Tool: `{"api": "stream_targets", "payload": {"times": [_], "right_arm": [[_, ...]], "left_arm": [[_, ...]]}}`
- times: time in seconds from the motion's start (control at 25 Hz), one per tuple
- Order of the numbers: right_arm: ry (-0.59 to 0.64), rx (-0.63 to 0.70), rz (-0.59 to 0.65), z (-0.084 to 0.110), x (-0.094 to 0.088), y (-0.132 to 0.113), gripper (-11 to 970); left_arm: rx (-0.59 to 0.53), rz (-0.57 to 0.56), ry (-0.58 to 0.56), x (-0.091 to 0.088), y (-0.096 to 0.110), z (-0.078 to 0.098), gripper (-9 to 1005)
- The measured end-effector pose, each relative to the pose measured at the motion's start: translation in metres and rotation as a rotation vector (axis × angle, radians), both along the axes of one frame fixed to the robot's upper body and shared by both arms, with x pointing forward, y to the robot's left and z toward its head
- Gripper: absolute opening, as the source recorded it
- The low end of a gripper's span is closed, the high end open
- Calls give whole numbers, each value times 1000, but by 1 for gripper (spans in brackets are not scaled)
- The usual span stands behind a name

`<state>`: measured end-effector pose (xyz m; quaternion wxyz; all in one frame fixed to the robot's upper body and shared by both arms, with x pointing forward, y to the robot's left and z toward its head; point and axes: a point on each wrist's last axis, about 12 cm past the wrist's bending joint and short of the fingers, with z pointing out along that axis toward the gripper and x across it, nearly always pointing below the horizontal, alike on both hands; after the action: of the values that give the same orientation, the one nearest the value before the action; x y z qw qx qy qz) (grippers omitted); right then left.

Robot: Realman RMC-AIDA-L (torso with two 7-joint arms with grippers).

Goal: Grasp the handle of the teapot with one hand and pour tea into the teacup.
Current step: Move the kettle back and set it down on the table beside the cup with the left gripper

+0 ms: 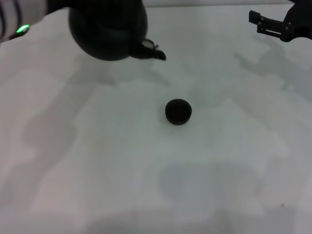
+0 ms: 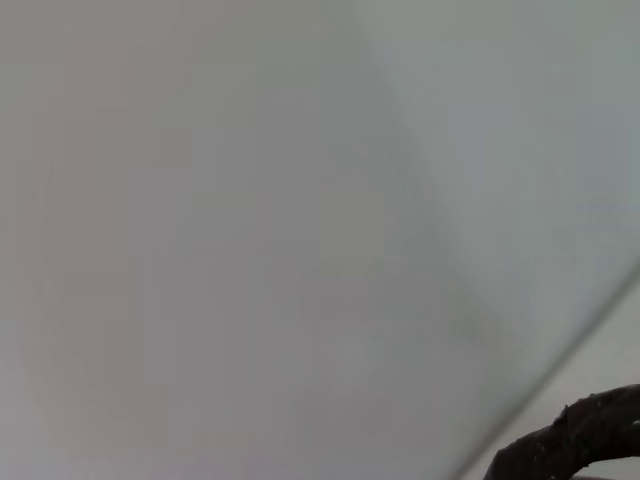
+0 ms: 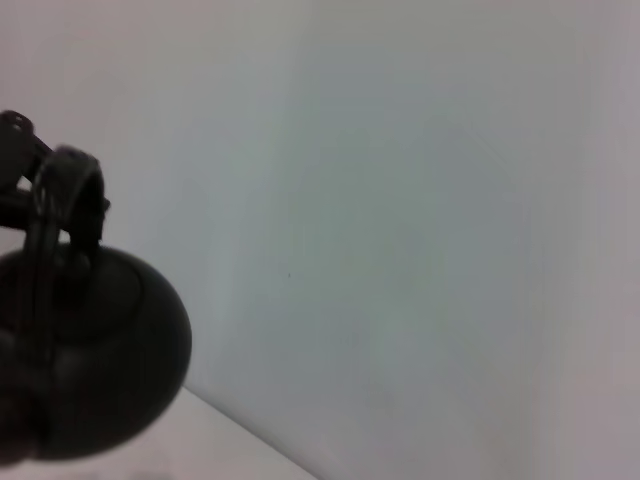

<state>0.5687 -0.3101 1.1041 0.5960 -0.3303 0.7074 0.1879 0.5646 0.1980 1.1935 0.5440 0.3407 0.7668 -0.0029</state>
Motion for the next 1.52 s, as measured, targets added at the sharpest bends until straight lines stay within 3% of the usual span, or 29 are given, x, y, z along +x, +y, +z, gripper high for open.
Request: {"api": "stream_targets", "payload": {"times": [0.24, 0.28, 0.32, 0.64, 0.92, 1.2, 1.52], "right_arm": [[18, 2, -3, -4, -1, -1, 871], [21, 2, -4, -5, -2, -2, 871], [23, 1, -7, -6, -2, -3, 871], [45, 4, -12, -10, -3, -4, 871], [55, 5, -22, -12, -3, -5, 871], [74, 15, -27, -17, -4, -4, 870], [92, 17, -31, -22, -6, -2, 870]], "left_arm": [[-173, 90, -22, -11, 45, -17, 116], [-173, 90, -22, -11, 45, -17, 116], [-248, 105, -15, -11, 60, -25, 116], [-381, 95, 27, -19, 105, -65, 116], [-521, 46, -72, -41, 140, -95, 116], [-488, 78, -33, -56, 147, -121, 116], [-450, 102, -3, -67, 152, -139, 115]]}}
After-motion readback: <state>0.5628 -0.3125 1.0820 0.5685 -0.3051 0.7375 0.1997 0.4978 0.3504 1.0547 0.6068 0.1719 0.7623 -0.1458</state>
